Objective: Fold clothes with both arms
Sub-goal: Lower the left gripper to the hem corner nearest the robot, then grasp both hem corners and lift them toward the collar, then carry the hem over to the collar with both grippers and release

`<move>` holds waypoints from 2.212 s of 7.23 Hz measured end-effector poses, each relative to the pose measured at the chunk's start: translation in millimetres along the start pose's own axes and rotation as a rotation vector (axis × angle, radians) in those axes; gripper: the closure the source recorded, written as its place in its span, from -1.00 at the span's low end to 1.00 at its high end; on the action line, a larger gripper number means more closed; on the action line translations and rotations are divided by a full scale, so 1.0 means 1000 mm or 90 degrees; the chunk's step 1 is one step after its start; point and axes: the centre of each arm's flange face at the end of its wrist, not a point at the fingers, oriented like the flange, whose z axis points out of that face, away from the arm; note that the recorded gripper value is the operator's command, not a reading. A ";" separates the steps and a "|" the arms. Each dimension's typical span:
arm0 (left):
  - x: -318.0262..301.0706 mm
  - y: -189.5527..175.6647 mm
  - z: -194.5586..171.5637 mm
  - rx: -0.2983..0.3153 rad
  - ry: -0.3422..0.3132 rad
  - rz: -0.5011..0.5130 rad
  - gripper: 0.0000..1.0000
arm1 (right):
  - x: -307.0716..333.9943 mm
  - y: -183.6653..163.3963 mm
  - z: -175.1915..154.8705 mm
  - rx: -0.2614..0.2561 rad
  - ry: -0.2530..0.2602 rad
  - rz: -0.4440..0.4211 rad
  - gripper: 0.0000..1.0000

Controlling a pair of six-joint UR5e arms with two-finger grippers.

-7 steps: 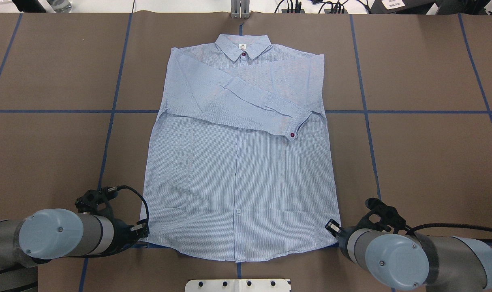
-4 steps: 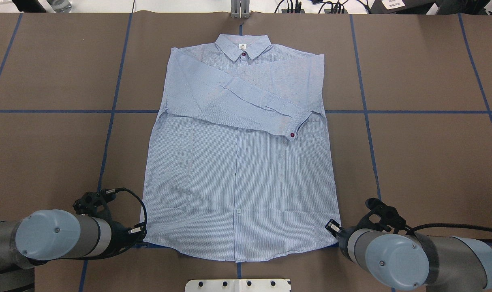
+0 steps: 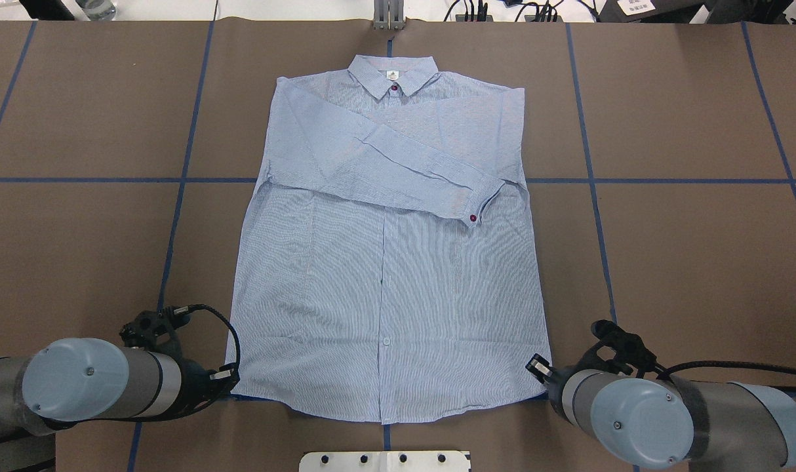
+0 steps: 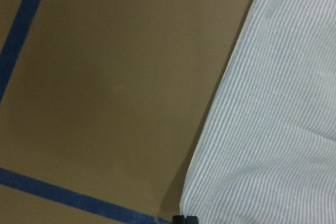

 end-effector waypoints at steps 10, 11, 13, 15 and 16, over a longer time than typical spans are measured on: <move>0.028 -0.023 -0.106 -0.017 0.094 0.049 1.00 | -0.071 -0.087 -0.111 -0.105 -0.092 0.112 1.00; 0.032 -0.050 -0.109 0.009 0.098 0.051 1.00 | -0.090 -0.111 -0.111 -0.106 -0.097 0.135 1.00; 0.043 -0.122 -0.125 0.058 0.109 0.060 1.00 | -0.125 -0.154 -0.099 -0.077 -0.105 0.143 1.00; 0.067 -0.188 -0.132 0.080 0.117 0.052 1.00 | -0.143 -0.195 -0.093 -0.036 -0.110 0.133 1.00; 0.079 -0.209 -0.131 0.090 0.117 0.043 1.00 | -0.157 -0.211 -0.094 -0.021 -0.117 0.137 1.00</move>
